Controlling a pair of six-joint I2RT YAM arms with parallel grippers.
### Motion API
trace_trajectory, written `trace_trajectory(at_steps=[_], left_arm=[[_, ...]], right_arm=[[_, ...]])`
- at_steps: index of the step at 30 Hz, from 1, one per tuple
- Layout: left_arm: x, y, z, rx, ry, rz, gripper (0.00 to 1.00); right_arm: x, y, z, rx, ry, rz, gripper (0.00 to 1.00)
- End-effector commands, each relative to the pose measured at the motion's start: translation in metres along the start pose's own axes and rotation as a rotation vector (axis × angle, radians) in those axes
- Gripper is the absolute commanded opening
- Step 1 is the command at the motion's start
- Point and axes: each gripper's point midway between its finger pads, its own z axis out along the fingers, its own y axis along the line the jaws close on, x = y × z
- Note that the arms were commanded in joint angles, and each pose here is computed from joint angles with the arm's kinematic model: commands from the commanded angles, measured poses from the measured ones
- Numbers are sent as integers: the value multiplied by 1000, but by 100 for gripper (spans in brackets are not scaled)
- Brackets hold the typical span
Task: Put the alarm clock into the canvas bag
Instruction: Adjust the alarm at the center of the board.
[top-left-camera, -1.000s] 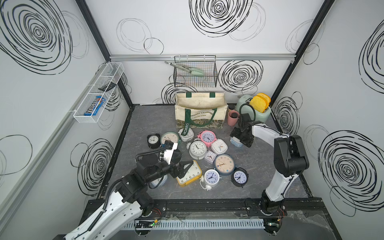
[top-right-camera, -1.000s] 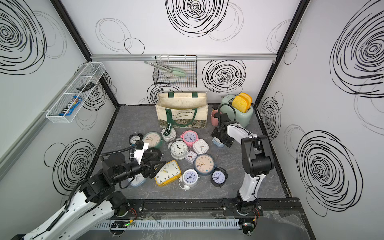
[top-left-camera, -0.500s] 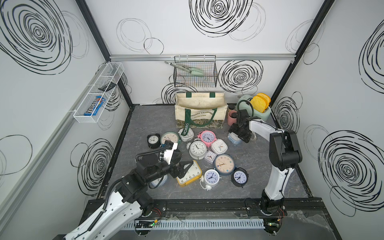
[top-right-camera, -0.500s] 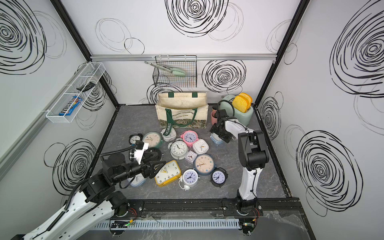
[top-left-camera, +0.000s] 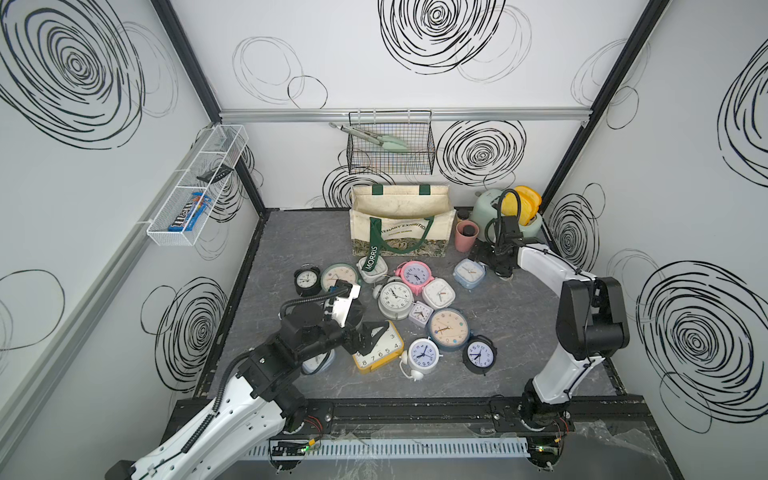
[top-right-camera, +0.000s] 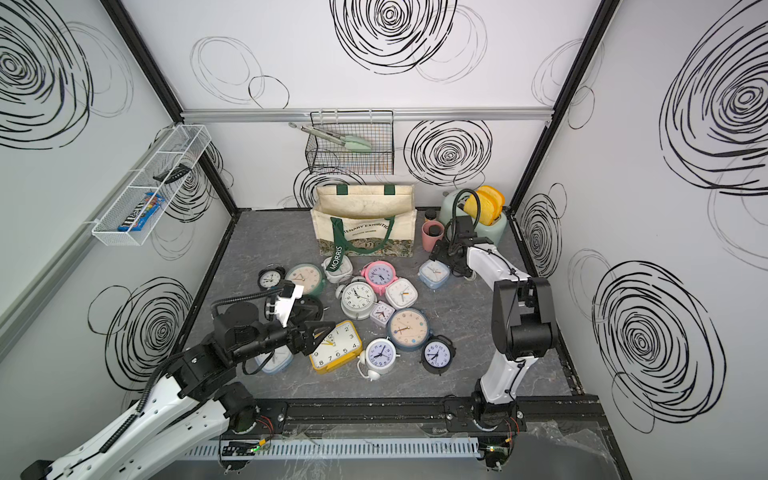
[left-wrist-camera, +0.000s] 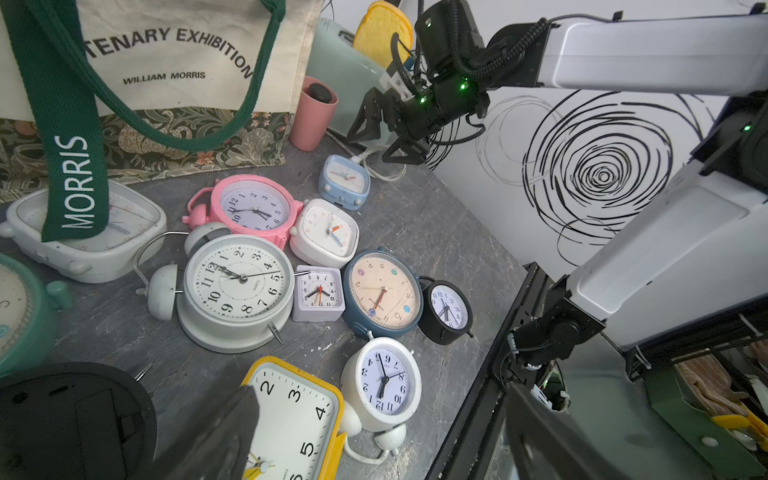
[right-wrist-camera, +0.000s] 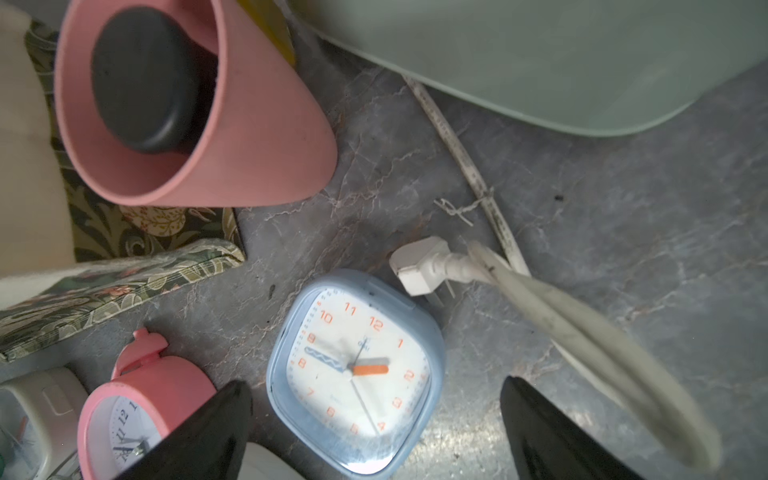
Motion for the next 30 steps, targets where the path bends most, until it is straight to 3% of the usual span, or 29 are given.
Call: trace_trajectory(at_steps=[1,5,10,18,23,30], left_arm=[[-10,-9,11,24,17,-6,98],[-10,-18,31,14,93,-30,98],[-13,-25,59,-31,161,-46,85],[-18,-26,103,-63,264,-128,76],[-20,-30,143,-20,348,-216,66],[-31,-18,204,51,398,-351,48]], right_arm=[[-13,29,6,-120,-6,-86,98],[-9,32,23,-166,53,-93,98],[14,26,40,-175,116,-94,99],[44,24,32,-243,171,-106,97],[56,19,26,-261,164,-118,97],[56,24,30,-407,172,-47,98]])
